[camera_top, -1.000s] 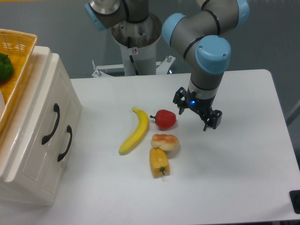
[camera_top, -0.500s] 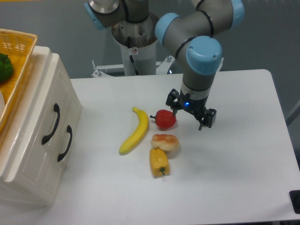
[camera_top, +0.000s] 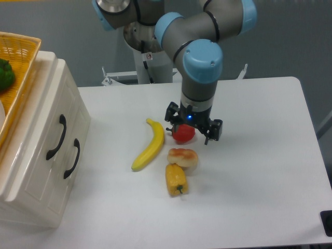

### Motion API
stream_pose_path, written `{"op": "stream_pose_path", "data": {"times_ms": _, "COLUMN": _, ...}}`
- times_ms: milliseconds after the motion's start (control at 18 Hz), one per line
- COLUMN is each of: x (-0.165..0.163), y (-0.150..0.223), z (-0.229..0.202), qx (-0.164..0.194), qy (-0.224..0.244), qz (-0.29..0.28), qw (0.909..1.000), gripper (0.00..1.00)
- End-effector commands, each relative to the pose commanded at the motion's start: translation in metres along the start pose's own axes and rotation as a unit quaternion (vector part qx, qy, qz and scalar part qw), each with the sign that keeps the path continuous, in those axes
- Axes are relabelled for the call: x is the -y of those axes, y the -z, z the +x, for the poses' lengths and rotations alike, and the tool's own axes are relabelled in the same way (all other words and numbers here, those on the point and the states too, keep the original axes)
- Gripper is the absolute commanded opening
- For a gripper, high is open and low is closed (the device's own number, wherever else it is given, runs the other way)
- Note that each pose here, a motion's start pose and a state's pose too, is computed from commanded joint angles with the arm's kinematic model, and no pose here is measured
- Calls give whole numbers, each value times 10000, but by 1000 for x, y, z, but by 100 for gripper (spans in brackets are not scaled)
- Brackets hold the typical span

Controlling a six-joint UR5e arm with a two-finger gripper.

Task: Slide open the top white drawer
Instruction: 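Move the gripper over the banana toward the upper drawer handle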

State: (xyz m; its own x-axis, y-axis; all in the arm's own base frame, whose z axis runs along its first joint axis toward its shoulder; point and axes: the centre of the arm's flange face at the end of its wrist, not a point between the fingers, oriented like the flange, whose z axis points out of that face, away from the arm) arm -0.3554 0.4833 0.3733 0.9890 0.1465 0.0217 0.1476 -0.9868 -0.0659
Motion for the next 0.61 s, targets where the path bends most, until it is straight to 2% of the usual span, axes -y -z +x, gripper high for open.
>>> {"op": "stream_pose_path", "data": {"times_ms": 111, "x": 6, "y": -2, "z": 16, "qx": -25, "qy": -30, "qz": -10, "qw": 10000, "gripper": 100}}
{"op": "stream_pose_path", "data": {"times_ms": 278, "x": 17, "y": -3, "z": 38, "qx": -30, "qy": 329, "qz": 6, "qw": 9995, "gripper": 100}}
{"op": "stream_pose_path", "data": {"times_ms": 444, "x": 25, "y": -9, "z": 59, "qx": -68, "qy": 280, "qz": -37, "qw": 9996, "gripper": 100}}
{"op": "stream_pose_path", "data": {"times_ms": 611, "x": 30, "y": -9, "z": 68, "qx": -178, "qy": 563, "qz": 31, "qw": 9983, "gripper": 100}}
